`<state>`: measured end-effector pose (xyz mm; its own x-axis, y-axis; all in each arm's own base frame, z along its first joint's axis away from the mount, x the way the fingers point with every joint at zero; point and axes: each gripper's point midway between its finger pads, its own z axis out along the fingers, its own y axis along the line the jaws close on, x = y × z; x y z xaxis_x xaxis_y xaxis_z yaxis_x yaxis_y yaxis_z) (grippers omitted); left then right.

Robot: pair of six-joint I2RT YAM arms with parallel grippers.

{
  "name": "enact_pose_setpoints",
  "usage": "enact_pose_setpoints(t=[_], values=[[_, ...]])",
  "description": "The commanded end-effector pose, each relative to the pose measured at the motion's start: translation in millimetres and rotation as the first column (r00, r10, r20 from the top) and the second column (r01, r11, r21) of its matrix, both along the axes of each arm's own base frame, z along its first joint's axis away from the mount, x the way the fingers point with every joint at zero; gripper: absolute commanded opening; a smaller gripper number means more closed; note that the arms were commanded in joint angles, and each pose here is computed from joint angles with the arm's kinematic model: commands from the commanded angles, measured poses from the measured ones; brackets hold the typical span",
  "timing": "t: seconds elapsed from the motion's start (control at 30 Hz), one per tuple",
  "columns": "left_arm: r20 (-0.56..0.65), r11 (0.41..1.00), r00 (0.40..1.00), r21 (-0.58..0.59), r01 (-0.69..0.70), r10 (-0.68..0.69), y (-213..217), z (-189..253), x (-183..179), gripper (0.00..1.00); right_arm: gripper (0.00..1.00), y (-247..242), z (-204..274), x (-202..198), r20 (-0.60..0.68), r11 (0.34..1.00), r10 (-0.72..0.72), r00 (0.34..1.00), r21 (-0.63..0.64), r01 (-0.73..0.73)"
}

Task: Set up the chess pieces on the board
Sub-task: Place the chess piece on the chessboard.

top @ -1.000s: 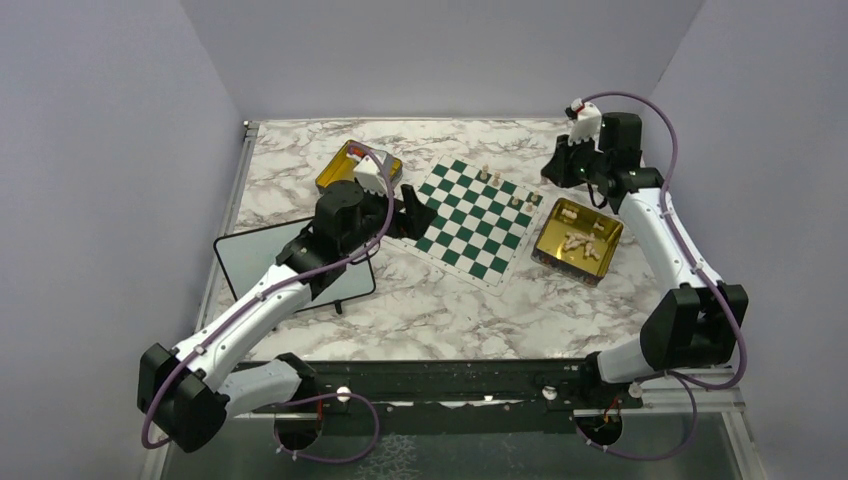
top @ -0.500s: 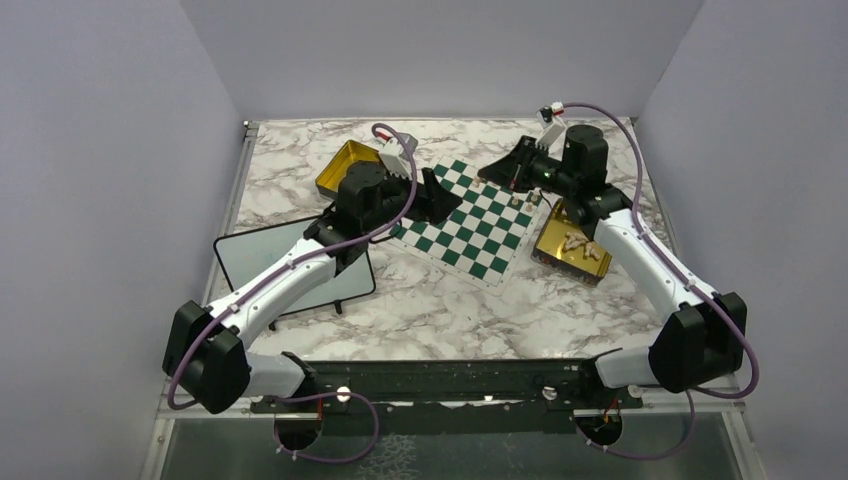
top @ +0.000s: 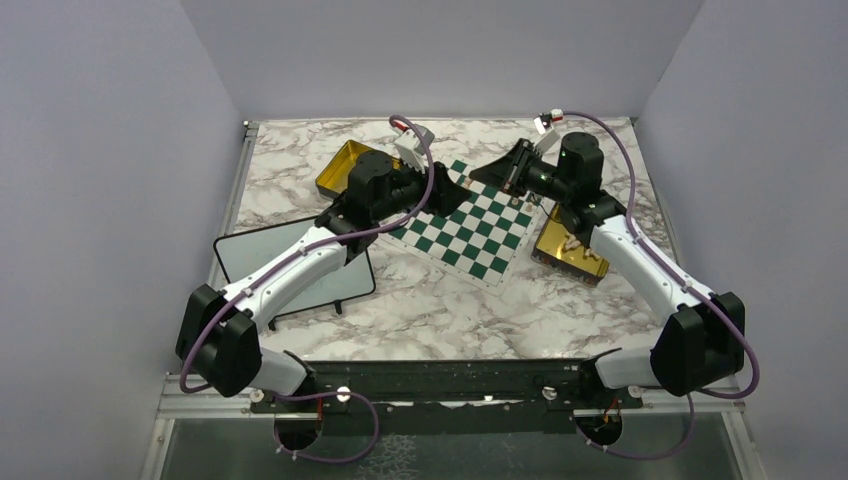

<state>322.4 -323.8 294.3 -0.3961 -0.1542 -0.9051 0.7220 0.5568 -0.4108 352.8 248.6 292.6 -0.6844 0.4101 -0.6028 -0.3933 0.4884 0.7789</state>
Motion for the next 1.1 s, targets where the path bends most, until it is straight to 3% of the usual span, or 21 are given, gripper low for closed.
enact_pose_setpoints(t=[0.0, 0.43, 0.7, 0.9, 1.07], values=[[0.055, 0.999, 0.997, 0.018, 0.051, -0.052, -9, 11, 1, 0.66, 0.04, 7, 18, -11, 0.038, 0.998, 0.04, 0.998, 0.054, -0.042], [0.074, 0.996, 0.994, 0.052, 0.078, -0.081, -18, 7, 8, 0.48, 0.04, 12, 22, -25, 0.049, 0.993, 0.09, 0.995, 0.077, -0.094], [0.111, 0.986, 0.983, 0.095, 0.133, -0.144, -21, 7, 3, 0.12, 0.09, 16, 20, -38, 0.098, 0.981, 0.187, 0.978, 0.033, -0.191], [0.149, 0.962, 0.964, 0.196, 0.188, -0.219, -14, -8, -10, 0.09, 0.24, 11, -1, -49, 0.068, 0.966, 0.248, 0.966, -0.094, -0.241], [0.16, 0.936, 0.944, 0.252, 0.244, -0.289, -10, -26, -24, 0.09, 0.33, 11, -2, -54, 0.044, 0.954, 0.286, 0.957, -0.107, -0.28]])
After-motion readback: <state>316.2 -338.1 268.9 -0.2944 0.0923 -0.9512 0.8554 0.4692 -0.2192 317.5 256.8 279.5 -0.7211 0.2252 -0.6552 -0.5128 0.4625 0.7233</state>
